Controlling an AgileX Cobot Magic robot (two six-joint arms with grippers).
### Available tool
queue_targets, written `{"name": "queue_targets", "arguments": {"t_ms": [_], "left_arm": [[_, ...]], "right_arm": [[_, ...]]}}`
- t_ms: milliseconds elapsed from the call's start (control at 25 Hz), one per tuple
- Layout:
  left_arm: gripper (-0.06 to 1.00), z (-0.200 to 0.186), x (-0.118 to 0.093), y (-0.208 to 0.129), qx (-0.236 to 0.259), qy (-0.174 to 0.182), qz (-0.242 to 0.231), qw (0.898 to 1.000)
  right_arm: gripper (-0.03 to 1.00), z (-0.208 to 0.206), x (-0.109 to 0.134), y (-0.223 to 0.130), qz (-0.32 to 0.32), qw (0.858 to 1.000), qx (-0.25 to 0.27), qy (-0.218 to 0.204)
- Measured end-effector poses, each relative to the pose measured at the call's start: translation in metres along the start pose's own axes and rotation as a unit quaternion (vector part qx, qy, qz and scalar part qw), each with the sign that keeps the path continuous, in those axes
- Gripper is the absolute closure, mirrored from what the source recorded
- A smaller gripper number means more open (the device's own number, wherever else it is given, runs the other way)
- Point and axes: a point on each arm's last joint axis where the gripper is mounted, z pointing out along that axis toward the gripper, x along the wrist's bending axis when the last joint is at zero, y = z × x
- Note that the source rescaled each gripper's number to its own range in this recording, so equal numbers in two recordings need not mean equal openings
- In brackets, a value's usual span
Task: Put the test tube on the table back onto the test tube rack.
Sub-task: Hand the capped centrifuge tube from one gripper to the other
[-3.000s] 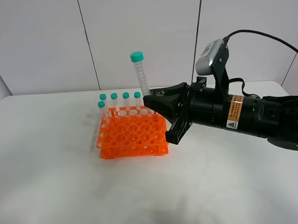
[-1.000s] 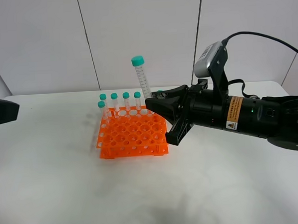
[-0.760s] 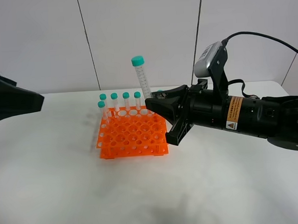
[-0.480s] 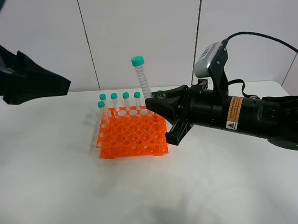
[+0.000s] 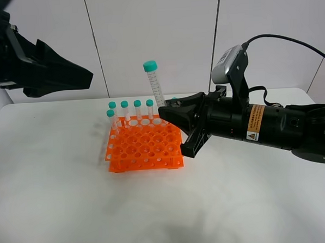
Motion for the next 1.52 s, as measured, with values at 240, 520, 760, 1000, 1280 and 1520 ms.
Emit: {"name": "queue_targets", "arguments": {"t_ms": [240, 520, 760, 1000, 1280, 1520], "left_arm": [[0.03, 0.018, 0.005, -0.002, 0.023, -0.004, 0.000, 1.000], [0.02, 0.043, -0.016, 0.006, 0.022, -0.044, 0.026, 0.998], [0.02, 0.062, -0.025, 0.023, 0.013, -0.065, 0.032, 0.997], [0.02, 0.084, -0.023, 0.034, 0.019, -0.072, 0.024, 0.997], [0.02, 0.098, -0.029, 0.038, 0.020, -0.082, 0.034, 0.996], [0.02, 0.113, -0.029, 0.041, 0.023, -0.084, 0.033, 0.996]], "right_arm": [[0.97, 0.000, 0.000, 0.000, 0.000, 1.000, 0.001, -0.001], [0.97, 0.000, 0.000, -0.001, 0.000, 1.000, 0.003, -0.002], [0.97, 0.000, 0.000, -0.001, 0.000, 1.000, 0.003, -0.002], [0.97, 0.000, 0.000, -0.001, 0.000, 1.000, 0.003, -0.002], [0.97, 0.000, 0.000, -0.001, 0.000, 1.000, 0.005, -0.003], [0.97, 0.000, 0.000, -0.001, 0.000, 1.000, 0.005, -0.003]]}}
